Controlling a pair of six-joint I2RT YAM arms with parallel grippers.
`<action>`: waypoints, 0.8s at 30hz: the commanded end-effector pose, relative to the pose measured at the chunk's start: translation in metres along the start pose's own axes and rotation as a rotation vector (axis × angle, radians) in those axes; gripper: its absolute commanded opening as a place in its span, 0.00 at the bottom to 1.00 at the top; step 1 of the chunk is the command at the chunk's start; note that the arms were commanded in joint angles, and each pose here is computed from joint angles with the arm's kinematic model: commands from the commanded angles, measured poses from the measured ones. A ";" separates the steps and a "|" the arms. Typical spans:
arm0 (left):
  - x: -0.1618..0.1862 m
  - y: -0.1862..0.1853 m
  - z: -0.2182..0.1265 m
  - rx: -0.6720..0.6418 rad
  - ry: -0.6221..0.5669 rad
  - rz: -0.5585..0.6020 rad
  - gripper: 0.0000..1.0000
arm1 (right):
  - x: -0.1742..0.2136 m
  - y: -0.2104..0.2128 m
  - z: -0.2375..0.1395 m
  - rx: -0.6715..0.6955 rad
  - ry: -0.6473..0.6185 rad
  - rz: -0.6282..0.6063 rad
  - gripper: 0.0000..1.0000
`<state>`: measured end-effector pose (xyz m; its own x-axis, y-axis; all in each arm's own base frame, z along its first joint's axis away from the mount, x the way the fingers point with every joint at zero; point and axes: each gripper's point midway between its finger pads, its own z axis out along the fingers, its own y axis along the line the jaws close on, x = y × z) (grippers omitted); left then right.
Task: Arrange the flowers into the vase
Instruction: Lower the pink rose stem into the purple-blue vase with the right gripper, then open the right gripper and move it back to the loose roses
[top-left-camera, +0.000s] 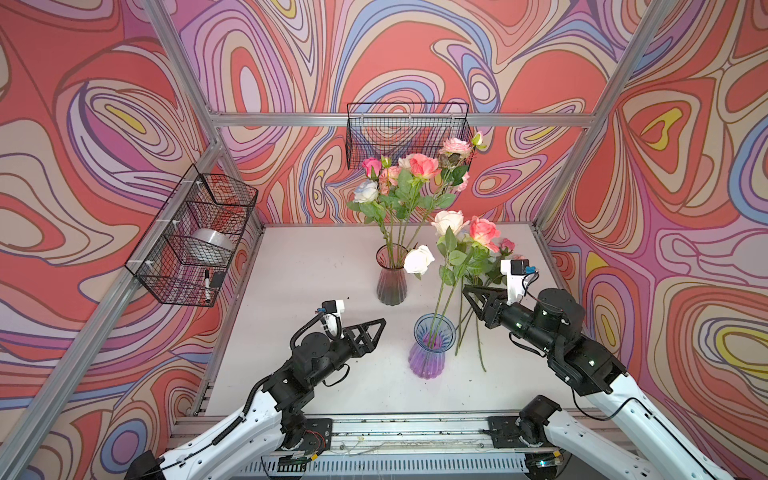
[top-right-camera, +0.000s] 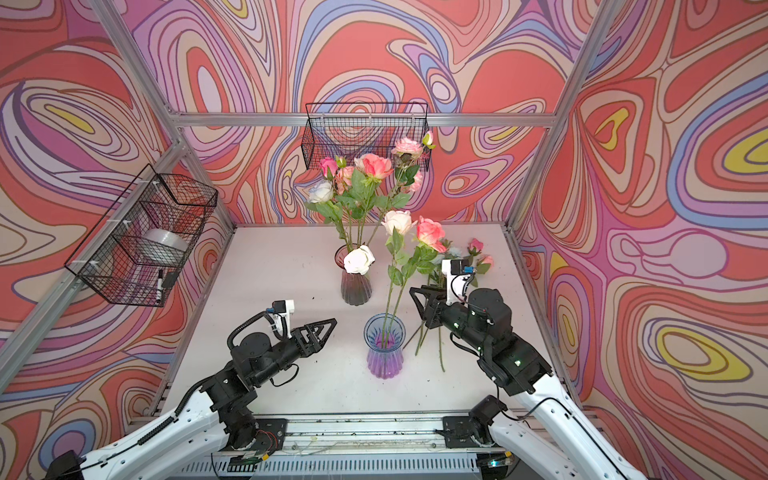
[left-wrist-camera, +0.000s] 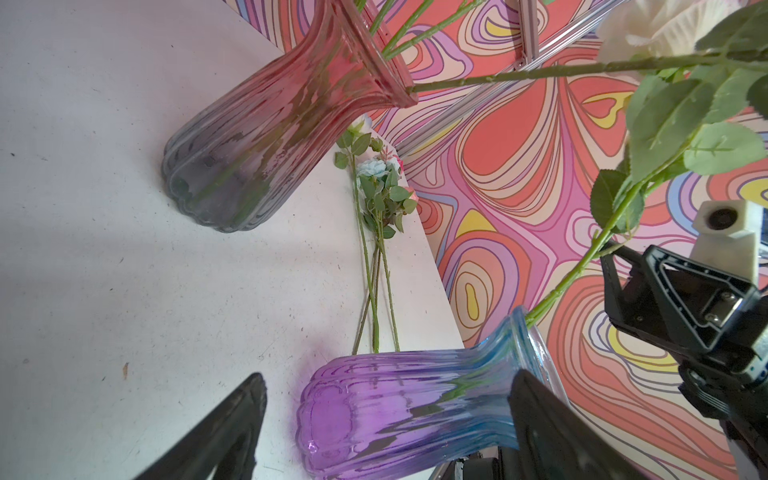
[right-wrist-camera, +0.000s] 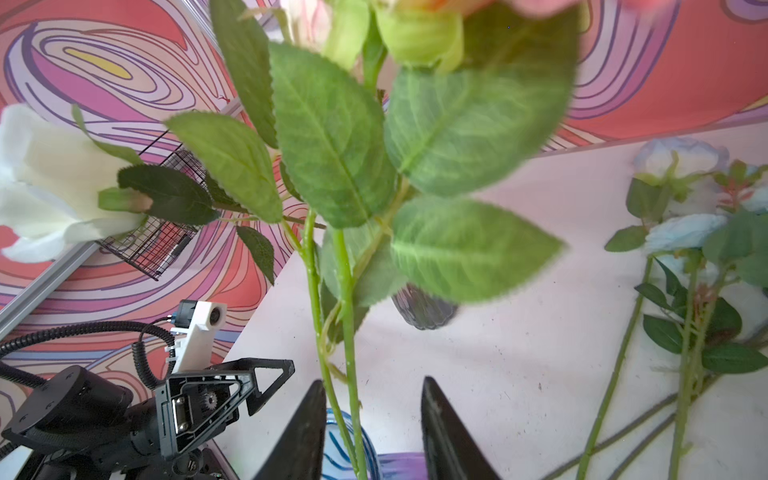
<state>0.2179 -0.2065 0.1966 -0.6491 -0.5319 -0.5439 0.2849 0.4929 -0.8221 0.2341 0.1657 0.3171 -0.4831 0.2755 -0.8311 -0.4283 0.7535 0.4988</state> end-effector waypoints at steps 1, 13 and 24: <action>-0.007 -0.004 0.001 0.016 -0.033 -0.004 0.92 | 0.011 -0.015 -0.005 0.086 0.053 -0.015 0.44; -0.020 0.017 -0.013 -0.148 -0.080 -0.005 0.91 | 0.028 -0.095 0.019 0.510 0.094 0.026 0.35; -0.028 0.052 -0.056 -0.309 -0.180 -0.046 0.91 | 0.023 -0.134 0.060 0.622 0.067 0.028 0.27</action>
<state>0.2139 -0.1459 0.1971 -0.5299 -0.6388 -0.5577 0.1097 0.6005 -0.7921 0.3110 0.1140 0.2102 -0.5825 0.2515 -0.7730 0.0700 0.9629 0.2605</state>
